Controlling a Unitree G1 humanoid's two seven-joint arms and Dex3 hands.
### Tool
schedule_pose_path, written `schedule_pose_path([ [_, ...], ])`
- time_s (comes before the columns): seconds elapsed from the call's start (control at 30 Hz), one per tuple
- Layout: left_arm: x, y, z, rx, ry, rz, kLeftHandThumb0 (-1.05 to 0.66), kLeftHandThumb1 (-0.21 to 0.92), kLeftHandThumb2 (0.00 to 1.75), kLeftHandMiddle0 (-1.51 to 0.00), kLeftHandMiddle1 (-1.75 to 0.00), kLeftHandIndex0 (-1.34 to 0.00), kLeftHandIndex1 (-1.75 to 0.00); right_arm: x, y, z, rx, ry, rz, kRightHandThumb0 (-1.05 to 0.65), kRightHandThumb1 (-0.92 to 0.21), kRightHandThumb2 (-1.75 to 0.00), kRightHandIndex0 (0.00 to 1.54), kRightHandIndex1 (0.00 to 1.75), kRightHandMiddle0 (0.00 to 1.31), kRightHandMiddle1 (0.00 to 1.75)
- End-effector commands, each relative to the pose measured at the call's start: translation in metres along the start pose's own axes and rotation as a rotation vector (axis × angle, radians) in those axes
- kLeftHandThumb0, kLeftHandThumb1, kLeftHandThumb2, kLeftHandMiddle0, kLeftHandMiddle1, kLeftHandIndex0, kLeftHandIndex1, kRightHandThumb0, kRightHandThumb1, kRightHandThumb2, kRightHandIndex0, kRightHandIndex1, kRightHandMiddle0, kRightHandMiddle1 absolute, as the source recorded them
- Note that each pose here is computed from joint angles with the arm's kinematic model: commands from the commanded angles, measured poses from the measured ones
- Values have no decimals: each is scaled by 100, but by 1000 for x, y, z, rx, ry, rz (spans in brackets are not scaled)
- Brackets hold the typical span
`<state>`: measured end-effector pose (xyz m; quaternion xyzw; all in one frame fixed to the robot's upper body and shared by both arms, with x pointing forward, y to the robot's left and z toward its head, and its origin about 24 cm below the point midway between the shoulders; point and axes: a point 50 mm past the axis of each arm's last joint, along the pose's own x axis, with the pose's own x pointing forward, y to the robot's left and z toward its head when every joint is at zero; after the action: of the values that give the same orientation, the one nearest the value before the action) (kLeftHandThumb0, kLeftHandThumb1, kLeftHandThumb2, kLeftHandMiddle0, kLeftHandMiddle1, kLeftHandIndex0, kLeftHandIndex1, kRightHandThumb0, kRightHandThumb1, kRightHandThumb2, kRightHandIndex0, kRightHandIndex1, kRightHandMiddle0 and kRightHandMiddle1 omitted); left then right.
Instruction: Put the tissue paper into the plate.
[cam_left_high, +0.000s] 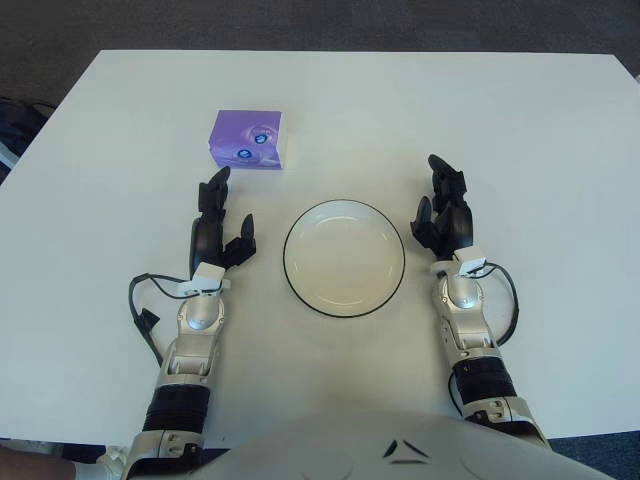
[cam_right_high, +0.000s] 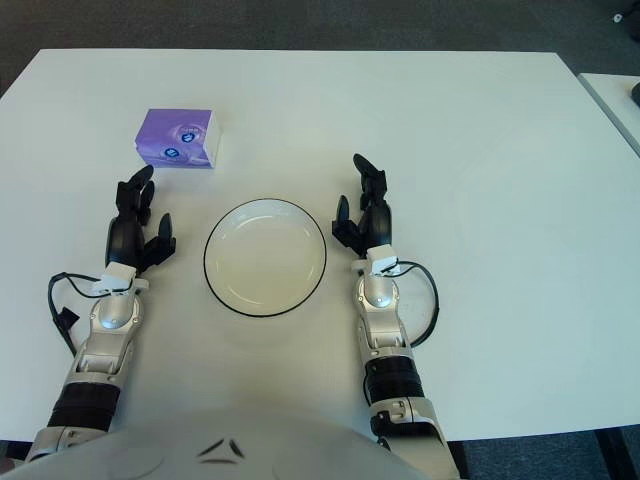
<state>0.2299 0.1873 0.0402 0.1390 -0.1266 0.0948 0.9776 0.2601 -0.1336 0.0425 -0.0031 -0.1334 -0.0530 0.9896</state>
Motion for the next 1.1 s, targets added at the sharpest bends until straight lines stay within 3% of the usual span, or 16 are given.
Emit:
schedule_pose_path([
  [0.0,-30,-9,-30,4,184,-32,-70,92,75,-29,-9,0,-71,-58,-18,-60,-77,351,-18,-62,-92,-84,25,9,0,58],
  [0.8,-26,-6,-27,29,160,-27,-73,92,74,-30,-9,0,-70,-56,-17,-61,-89,352,-31,-64,-92,-84,24,8,0,60],
  [1.07,-16,5,-20,44,124,-51,-73,92,74,-30,-9,0,-72,-55,-18,-62,-89,350,-23,-63,-92,-85,25,9,0,59],
])
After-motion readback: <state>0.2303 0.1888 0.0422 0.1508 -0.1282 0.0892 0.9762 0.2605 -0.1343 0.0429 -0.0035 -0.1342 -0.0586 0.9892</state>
